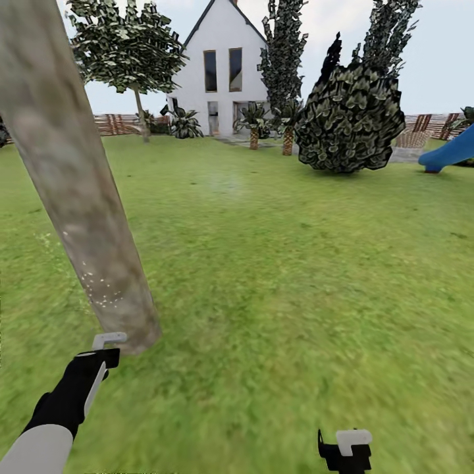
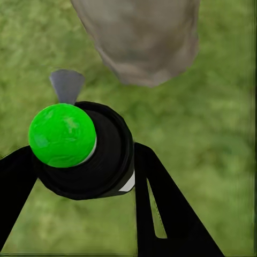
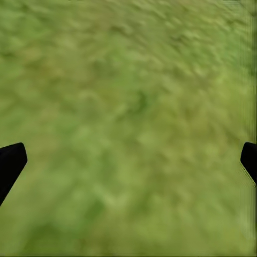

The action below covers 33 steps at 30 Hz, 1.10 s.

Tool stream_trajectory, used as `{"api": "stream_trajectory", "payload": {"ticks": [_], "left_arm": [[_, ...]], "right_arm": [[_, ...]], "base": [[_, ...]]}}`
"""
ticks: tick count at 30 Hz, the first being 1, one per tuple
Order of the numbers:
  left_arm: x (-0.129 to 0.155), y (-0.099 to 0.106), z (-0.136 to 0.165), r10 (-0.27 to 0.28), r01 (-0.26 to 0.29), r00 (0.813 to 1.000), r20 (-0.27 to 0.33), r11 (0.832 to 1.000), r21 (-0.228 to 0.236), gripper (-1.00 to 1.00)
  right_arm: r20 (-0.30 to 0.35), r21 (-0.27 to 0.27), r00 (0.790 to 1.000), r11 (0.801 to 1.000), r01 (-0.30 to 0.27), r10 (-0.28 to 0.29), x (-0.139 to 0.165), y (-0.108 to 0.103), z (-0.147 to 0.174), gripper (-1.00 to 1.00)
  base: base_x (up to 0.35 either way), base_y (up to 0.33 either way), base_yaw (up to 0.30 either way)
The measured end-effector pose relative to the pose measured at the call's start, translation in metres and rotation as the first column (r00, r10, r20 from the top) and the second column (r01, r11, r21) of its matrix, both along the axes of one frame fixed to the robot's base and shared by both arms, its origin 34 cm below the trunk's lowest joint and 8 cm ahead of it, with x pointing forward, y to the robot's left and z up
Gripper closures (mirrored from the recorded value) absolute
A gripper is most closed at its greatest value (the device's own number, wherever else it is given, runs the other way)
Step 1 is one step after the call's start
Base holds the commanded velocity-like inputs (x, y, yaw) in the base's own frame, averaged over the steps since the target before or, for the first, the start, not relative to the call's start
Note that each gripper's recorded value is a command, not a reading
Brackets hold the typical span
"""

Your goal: In the garden, pick up the pesticide atomizer on the floor and spray pesticide onto both trees until each tree trunk is fully covered.

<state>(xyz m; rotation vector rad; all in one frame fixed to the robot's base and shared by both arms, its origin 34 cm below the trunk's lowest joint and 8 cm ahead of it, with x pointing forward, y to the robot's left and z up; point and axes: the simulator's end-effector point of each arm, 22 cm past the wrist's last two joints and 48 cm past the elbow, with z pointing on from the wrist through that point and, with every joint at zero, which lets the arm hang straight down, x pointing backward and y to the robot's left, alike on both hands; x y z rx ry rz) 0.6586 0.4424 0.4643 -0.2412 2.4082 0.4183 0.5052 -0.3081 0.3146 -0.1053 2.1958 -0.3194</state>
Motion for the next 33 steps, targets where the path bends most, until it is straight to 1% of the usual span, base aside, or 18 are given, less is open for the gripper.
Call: {"api": "stream_trajectory", "payload": {"ticks": [5,10,21,26,28,30,33], "left_arm": [[0.0,0.0,0.0,0.0,0.0,1.0,0.0,1.0,0.0,1.0],[0.0,0.001,0.0,0.002,-0.002,1.0,0.001,1.0,-0.001,1.0],[0.0,0.001,0.0,0.003,-0.003,1.0,0.001,1.0,-0.003,1.0],[-0.001,0.001,-0.001,0.005,-0.005,1.0,0.0,1.0,-0.006,1.0],[-0.001,0.016,0.007,0.026,-0.026,1.0,0.013,1.0,0.009,1.0],[-0.004,0.03,0.01,0.058,-0.058,0.998,0.023,0.998,0.003,1.0],[0.003,0.032,0.02,0.057,-0.057,0.997,0.044,0.998,-0.005,1.0]], "right_arm": [[0.0,0.0,1.0,1.0,0.0,0.0,0.0,0.0,0.0,-1.0],[0.0,0.0,1.0,1.0,0.0,0.0,0.0,0.0,0.0,-1.0],[0.0,-0.004,1.0,1.0,0.002,-0.002,0.0,-0.004,0.0,-1.0],[0.0,-0.002,1.0,1.0,0.002,-0.002,0.0,-0.003,0.0,-1.0],[0.0,-0.003,1.0,1.0,0.002,-0.002,0.0,-0.002,0.0,-1.0],[0.0,-0.003,1.0,1.0,0.002,-0.002,0.0,-0.002,0.0,-1.0],[0.0,-0.003,1.0,1.0,0.002,-0.002,0.0,-0.002,0.0,-1.0]], "base": [[0.017,-0.273,0.264],[0.132,-0.263,0.268],[0.144,-0.253,0.023],[0.109,-0.253,0.26],[0.037,-0.056,0.278],[0.008,-0.013,0.278],[0.001,-0.002,0.278]]}}
